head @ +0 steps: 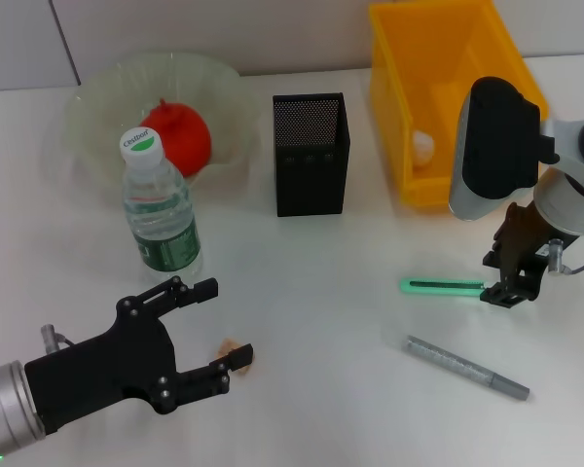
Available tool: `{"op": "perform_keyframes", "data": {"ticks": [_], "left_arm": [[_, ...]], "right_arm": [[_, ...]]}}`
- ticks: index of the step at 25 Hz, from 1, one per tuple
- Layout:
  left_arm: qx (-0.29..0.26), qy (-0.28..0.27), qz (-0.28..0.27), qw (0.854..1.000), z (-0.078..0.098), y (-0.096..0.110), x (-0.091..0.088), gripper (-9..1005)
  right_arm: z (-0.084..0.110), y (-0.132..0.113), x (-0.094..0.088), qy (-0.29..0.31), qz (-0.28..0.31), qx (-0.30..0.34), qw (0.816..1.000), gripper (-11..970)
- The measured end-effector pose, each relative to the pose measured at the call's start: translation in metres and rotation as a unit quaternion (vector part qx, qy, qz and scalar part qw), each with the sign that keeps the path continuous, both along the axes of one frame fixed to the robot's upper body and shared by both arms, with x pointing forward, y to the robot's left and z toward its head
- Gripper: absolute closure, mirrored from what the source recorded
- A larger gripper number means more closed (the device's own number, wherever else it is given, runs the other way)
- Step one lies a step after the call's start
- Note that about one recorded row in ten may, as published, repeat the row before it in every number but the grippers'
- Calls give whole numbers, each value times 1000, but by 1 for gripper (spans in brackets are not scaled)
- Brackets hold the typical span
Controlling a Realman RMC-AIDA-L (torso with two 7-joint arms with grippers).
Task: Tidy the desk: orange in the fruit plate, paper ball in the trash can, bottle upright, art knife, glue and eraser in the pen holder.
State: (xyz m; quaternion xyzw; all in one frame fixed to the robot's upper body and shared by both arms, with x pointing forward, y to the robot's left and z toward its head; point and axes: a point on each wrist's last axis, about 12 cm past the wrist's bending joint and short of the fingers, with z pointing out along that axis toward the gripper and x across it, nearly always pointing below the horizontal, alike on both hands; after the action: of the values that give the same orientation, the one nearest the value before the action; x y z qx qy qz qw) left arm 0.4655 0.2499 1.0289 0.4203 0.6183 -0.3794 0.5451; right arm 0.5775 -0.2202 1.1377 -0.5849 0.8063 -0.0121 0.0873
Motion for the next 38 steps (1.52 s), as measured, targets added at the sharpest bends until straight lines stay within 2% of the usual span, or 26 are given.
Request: {"op": "perform_keyframes", "data": {"ticks": [5, 19, 24, 35, 38], "left_arm": [[0, 0, 0, 1000, 0, 0, 0, 184], [-2, 4, 1, 1000, 0, 0, 0, 184], [-2, 4, 0, 1000, 0, 0, 0, 184], [-3, 4, -1, 1000, 0, 0, -1, 184], [-4, 4, -1, 1000, 0, 0, -1, 184]], "right_arm": [[-4, -1, 1, 0, -1, 0, 1000, 517], [-11, 3, 4, 11, 3, 1, 1000, 543], [-13, 2, 4, 11, 2, 0, 1000, 689], [-16, 1, 5, 13, 0, -2, 1000, 685], [-17, 1, 5, 16, 0, -4, 1000, 720]]}}
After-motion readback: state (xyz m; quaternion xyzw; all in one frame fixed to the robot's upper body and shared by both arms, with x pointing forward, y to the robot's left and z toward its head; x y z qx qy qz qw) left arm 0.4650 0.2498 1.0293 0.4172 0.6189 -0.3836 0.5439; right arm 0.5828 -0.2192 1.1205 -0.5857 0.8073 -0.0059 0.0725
